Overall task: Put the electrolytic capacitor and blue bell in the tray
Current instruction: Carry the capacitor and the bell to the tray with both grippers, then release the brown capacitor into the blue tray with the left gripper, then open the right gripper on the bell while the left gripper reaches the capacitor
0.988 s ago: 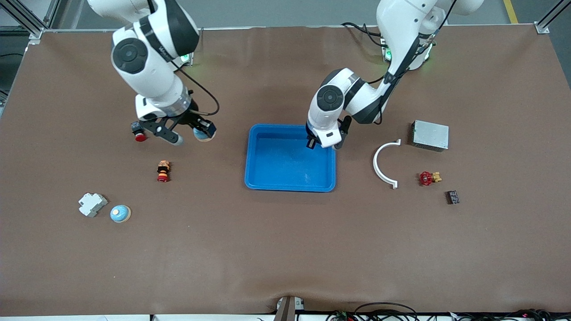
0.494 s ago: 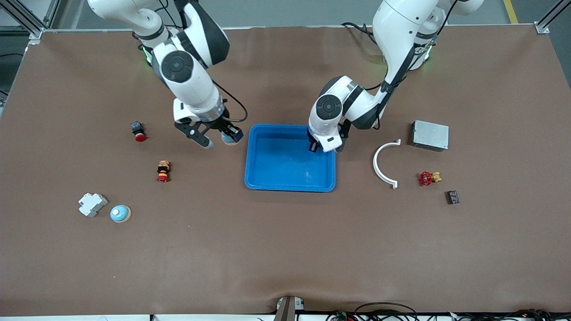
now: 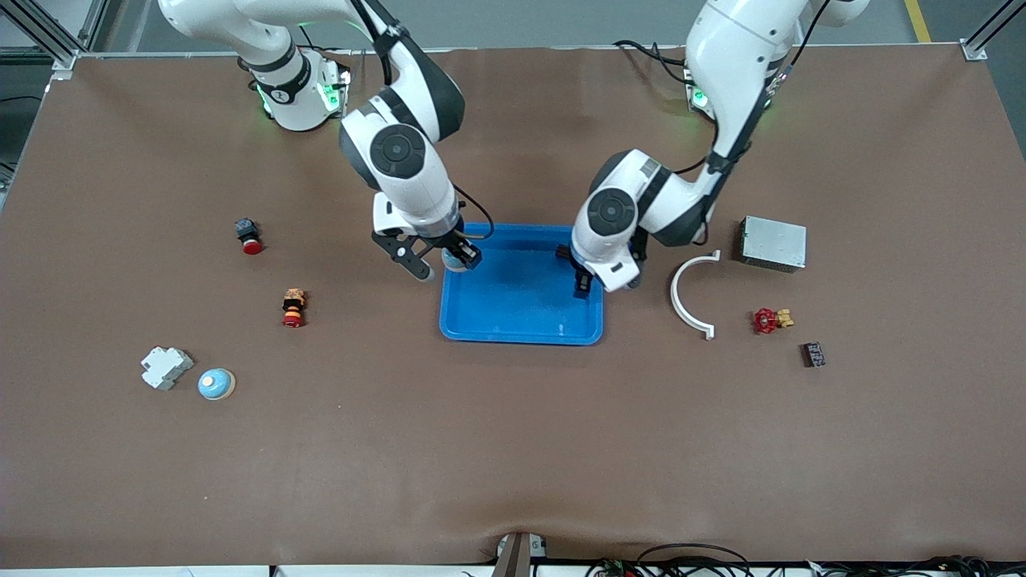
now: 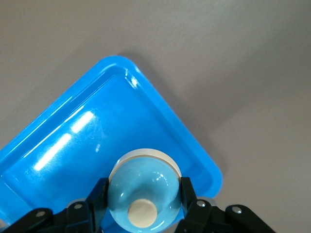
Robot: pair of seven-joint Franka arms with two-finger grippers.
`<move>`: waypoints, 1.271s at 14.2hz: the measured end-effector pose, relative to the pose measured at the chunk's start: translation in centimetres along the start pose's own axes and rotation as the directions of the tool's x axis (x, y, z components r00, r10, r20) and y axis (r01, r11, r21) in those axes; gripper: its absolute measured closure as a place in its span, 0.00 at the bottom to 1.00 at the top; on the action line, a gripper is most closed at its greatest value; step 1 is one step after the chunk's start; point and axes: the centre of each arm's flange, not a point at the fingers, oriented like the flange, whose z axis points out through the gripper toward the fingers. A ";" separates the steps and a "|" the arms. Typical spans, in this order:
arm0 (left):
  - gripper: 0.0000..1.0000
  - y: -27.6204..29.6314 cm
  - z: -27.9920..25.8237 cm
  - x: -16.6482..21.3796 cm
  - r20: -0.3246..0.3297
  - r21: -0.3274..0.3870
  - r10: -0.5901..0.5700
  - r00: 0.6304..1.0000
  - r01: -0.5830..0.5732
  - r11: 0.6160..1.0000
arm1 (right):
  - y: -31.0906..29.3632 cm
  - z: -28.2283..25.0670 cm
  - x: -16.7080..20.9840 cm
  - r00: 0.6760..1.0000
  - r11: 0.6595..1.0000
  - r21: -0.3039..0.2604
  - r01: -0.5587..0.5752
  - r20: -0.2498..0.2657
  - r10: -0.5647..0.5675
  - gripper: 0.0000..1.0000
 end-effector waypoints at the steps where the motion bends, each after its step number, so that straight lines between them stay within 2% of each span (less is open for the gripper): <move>1: 0.00 1.3 -2.5 1.6 -0.024 0.009 -0.013 1.000 0.013 1.000 | -0.3 1.0 -0.6 1.000 1.000 0.003 -0.006 -0.001 0.006 0.36; 4: 0.00 3.3 -8.9 7.0 -0.097 0.079 0.039 0.995 -0.031 0.996 | -0.8 4.1 -2.7 1.000 1.000 -0.007 -0.014 -0.014 0.014 0.36; 6: 0.00 3.7 -10.9 10.7 -0.112 0.123 0.198 0.974 -0.184 0.975 | -0.9 6.0 -3.7 0.999 1.000 -0.022 -0.022 -0.045 0.021 0.36; 7: 0.00 3.8 -11.4 12.8 -0.118 0.155 0.301 0.946 -0.282 0.947 | -0.9 6.8 -4.0 0.998 0.999 -0.029 -0.027 -0.057 0.025 0.36; 9: 0.00 4.2 -12.1 17.2 -0.112 0.209 0.483 0.868 -0.455 0.866 | -0.9 8.2 -4.6 0.998 0.999 -0.036 -0.031 -0.063 0.029 0.36; 11: 0.00 4.7 -12.2 21.6 -0.087 0.238 0.589 0.804 -0.557 0.796 | -1.0 9.2 -5.0 0.997 0.998 -0.026 -0.049 -0.065 0.047 0.36; 14: 0.00 5.1 -12.1 26.6 -0.095 0.285 0.673 0.734 -0.628 0.724 | -1.3 10.0 -5.3 0.995 0.997 0.004 -0.071 -0.065 0.071 0.36; 15: 0.00 5.2 -11.9 27.5 -0.098 0.294 0.685 0.722 -0.636 0.713 | -1.4 10.4 -5.4 0.995 0.997 0.013 -0.080 -0.064 0.080 0.36; 18: 0.00 6.1 -10.2 30.1 -0.108 0.278 0.692 0.714 -0.646 0.711 | -1.3 12.0 -5.4 0.994 0.996 0.005 -0.091 -0.064 0.091 0.36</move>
